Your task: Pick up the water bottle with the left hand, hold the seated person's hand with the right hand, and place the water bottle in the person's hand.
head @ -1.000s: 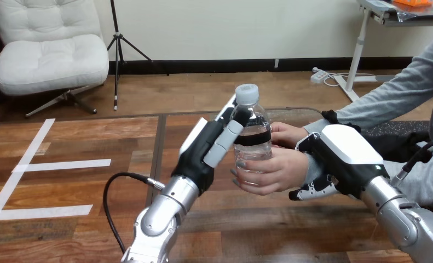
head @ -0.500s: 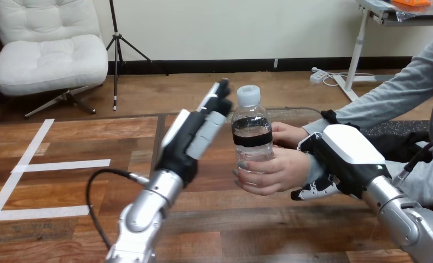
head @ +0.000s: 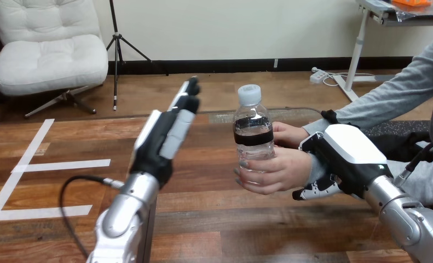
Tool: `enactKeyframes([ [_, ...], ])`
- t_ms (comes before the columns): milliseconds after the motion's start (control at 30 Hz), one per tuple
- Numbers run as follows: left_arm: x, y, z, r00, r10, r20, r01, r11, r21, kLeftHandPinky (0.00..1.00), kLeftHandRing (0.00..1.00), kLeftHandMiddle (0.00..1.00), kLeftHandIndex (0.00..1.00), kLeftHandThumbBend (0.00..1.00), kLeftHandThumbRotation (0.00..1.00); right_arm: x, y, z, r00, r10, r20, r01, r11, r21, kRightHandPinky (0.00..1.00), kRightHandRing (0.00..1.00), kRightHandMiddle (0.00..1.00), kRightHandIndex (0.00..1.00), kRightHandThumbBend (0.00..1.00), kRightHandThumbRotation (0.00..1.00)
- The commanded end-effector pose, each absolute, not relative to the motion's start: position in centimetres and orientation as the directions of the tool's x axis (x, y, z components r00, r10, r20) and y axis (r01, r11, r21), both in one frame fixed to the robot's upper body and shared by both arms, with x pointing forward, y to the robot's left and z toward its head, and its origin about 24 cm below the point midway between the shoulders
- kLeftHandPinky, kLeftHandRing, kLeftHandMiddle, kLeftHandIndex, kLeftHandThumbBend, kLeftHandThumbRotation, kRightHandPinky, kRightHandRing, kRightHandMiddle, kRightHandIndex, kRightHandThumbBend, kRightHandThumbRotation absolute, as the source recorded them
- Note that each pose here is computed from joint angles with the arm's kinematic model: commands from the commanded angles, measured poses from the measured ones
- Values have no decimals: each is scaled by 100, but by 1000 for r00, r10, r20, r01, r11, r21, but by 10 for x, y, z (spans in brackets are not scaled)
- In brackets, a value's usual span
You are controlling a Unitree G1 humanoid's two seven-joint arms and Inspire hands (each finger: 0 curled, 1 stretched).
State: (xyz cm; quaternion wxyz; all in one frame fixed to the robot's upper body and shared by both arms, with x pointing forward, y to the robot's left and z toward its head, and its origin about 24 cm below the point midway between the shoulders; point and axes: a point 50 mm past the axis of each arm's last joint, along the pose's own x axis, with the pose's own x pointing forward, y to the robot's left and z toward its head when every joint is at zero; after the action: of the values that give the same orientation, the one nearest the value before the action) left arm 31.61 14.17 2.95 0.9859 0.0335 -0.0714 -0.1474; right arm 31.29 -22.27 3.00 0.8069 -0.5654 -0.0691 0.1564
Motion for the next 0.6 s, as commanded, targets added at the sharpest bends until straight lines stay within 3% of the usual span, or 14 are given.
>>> enactKeyframes([
  [0, 318, 155, 46, 942, -248, 224, 232, 968, 95, 100, 100, 100, 100, 100, 100, 330, -210, 71, 921, 372, 121, -29, 373, -927, 16, 20, 26, 27, 77, 0],
  [567, 305, 190, 41, 965, -124, 231, 112, 992, 65, 100, 100, 100, 100, 100, 100, 329, -211, 70, 925, 364, 113, -34, 373, -927, 16, 20, 26, 27, 77, 0],
])
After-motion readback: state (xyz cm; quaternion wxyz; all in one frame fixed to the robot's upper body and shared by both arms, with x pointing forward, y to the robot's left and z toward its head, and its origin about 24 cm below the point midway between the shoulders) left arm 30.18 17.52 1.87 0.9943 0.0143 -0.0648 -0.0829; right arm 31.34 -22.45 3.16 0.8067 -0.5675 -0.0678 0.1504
